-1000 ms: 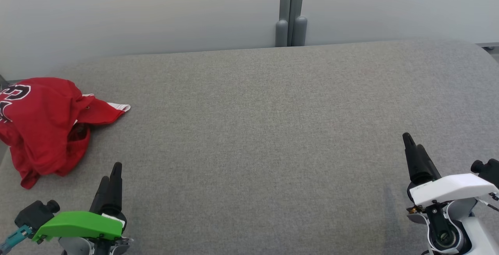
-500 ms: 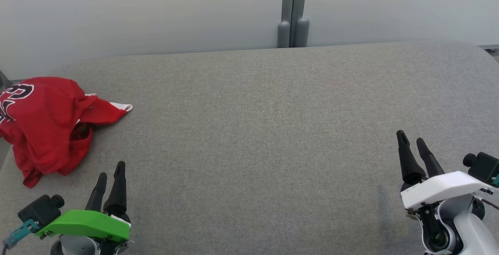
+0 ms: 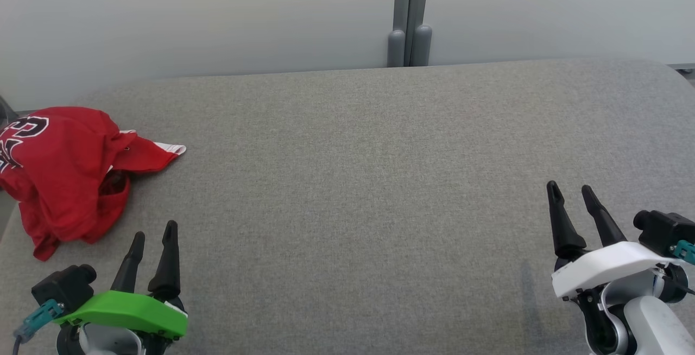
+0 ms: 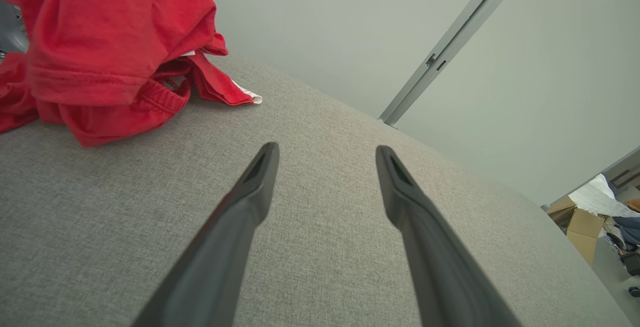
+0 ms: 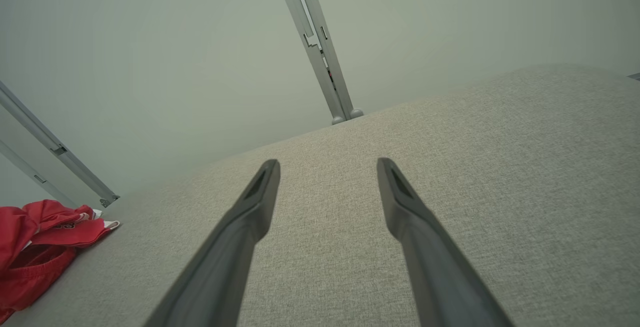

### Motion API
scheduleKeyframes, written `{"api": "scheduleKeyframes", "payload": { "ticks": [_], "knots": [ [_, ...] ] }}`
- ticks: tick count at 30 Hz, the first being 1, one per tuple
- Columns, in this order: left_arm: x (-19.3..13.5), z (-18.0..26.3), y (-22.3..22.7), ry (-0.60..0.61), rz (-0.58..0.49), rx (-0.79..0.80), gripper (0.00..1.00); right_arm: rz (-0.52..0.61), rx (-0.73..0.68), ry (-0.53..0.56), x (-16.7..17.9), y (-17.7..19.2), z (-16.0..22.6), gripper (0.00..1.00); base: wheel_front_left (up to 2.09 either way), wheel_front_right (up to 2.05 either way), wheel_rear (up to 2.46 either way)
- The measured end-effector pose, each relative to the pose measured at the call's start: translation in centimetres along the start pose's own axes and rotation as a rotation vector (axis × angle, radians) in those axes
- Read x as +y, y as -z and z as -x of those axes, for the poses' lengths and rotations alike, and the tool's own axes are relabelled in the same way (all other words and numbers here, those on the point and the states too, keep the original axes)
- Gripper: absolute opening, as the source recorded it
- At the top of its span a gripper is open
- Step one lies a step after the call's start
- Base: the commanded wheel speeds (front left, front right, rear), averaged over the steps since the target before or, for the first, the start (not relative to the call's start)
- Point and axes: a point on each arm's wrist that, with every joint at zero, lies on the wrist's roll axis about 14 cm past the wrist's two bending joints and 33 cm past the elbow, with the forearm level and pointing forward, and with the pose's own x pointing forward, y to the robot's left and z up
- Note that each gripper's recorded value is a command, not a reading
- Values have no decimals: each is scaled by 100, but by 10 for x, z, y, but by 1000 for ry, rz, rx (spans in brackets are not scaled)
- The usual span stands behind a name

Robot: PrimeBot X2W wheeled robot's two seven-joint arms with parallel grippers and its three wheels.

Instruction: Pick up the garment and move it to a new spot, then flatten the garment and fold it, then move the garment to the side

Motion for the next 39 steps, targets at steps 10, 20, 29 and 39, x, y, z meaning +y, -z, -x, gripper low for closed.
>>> {"api": "scheduleKeyframes", "payload": {
  "ticks": [10,20,29,39],
  "knots": [
    [-3,1,-2,33,-157,-12,100,144,-34,-18,3,-4,2,100,0,0,0],
    [3,8,7,38,-276,6,100,265,-55,-30,3,-5,5,100,0,0,0],
    [3,11,9,60,-380,0,100,380,-70,-43,3,-4,9,100,0,0,0],
    [3,11,11,68,-397,10,100,402,-76,-35,0,-6,10,100,0,0,0]
  ]
}}
